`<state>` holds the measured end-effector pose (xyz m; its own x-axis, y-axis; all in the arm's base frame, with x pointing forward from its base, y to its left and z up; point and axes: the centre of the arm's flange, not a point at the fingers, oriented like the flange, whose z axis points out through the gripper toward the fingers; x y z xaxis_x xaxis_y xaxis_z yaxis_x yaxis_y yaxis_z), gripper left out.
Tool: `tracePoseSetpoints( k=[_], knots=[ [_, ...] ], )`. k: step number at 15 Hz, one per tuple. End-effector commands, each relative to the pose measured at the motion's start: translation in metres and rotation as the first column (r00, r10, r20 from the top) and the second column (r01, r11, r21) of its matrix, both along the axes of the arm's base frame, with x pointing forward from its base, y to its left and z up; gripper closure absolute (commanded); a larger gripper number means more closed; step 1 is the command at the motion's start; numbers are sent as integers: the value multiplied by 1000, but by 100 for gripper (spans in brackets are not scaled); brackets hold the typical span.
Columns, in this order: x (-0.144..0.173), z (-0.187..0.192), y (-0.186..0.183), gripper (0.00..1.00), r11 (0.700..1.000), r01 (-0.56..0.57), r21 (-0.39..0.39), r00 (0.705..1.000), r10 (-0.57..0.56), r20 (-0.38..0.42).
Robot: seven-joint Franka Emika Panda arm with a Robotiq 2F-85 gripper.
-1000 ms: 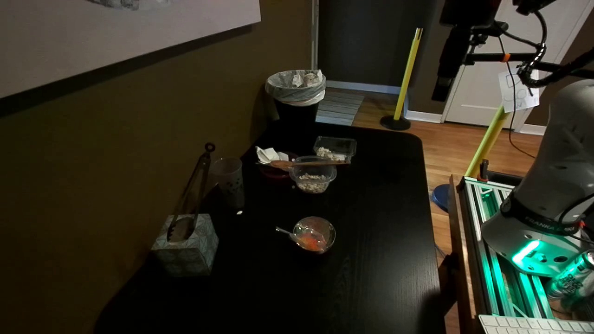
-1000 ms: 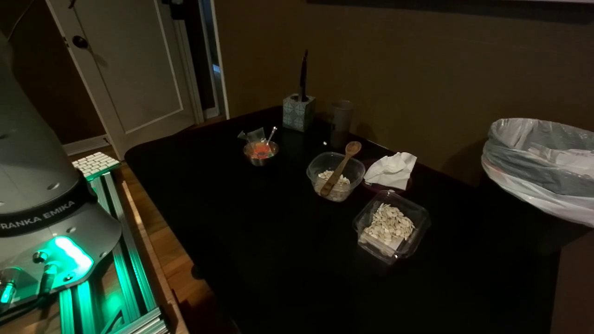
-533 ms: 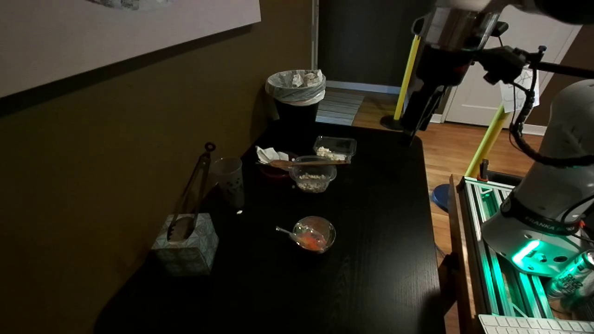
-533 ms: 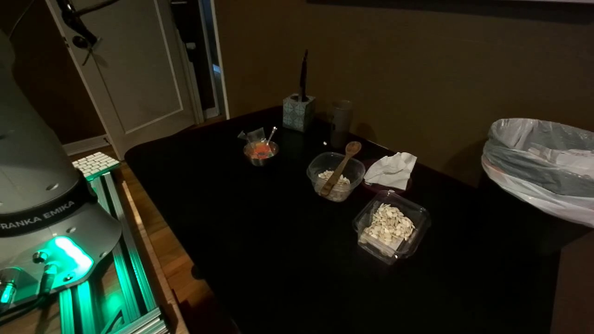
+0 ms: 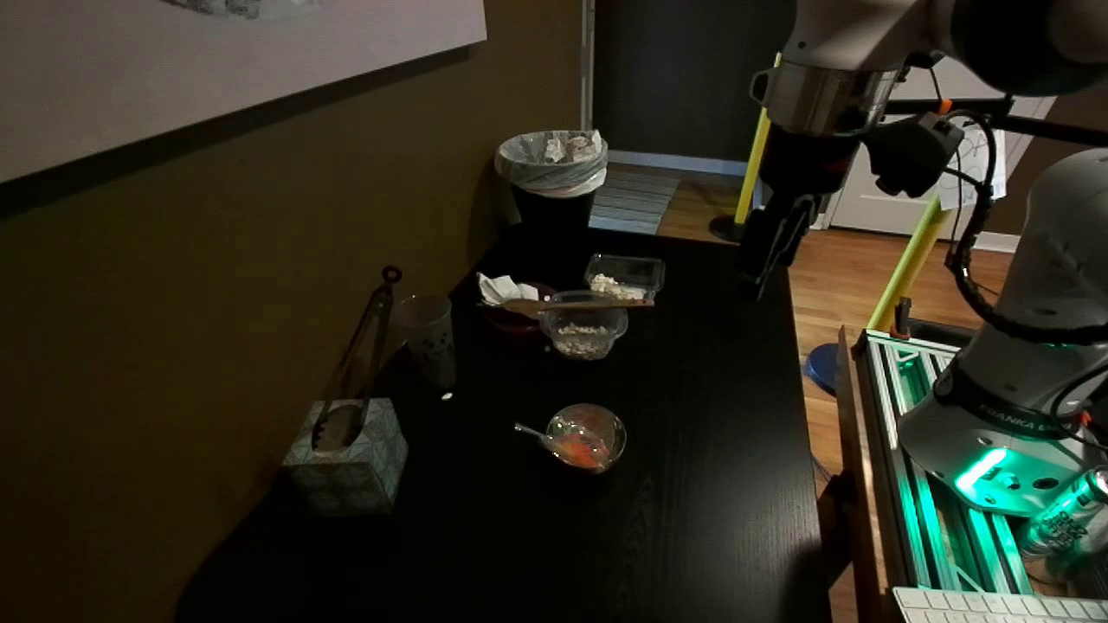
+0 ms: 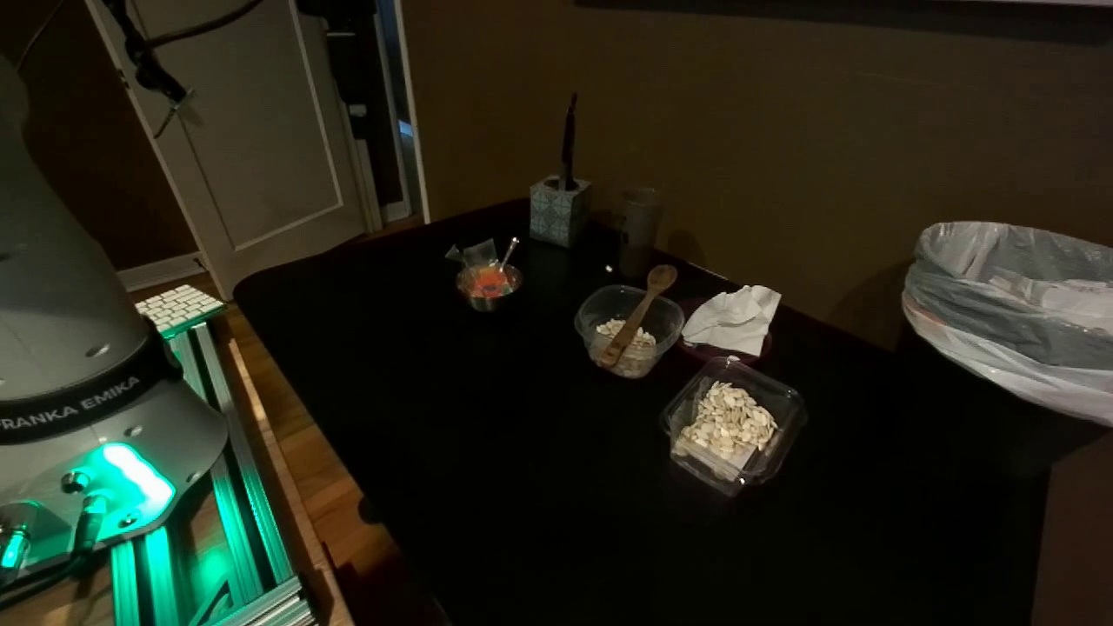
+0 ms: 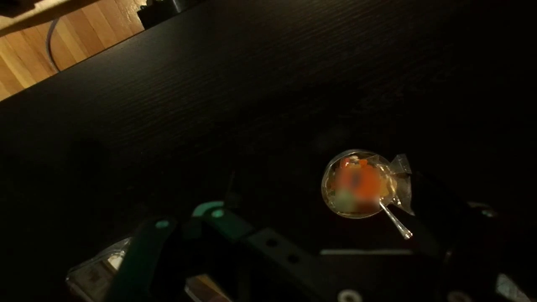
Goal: Move the silver bowl to the left.
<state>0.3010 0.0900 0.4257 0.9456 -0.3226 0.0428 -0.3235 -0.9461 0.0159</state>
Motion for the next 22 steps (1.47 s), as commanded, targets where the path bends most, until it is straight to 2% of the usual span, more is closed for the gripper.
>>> tracePoseSetpoints(
  k=[1,3,6,9,11,12,14,18,20,22],
  knots=[
    [12,-8,1,0,999,-4,41,1000,5,-21],
    [37,-37,8,0,994,-25,103,998,31,-62],
    [61,-93,21,0,988,-14,152,995,28,-93],
    [78,-138,25,0,984,36,172,993,-16,-119],
    [85,-162,26,0,984,52,171,983,-20,-183],
    [59,-133,17,0,988,35,149,992,-17,-125],
    [64,-146,17,0,987,43,152,988,-19,-154],
    [66,-135,18,0,987,35,157,992,-15,-125],
    [81,-152,22,0,975,76,210,994,-57,-94],
    [99,-175,25,0,964,108,243,994,-106,-21]
  ],
)
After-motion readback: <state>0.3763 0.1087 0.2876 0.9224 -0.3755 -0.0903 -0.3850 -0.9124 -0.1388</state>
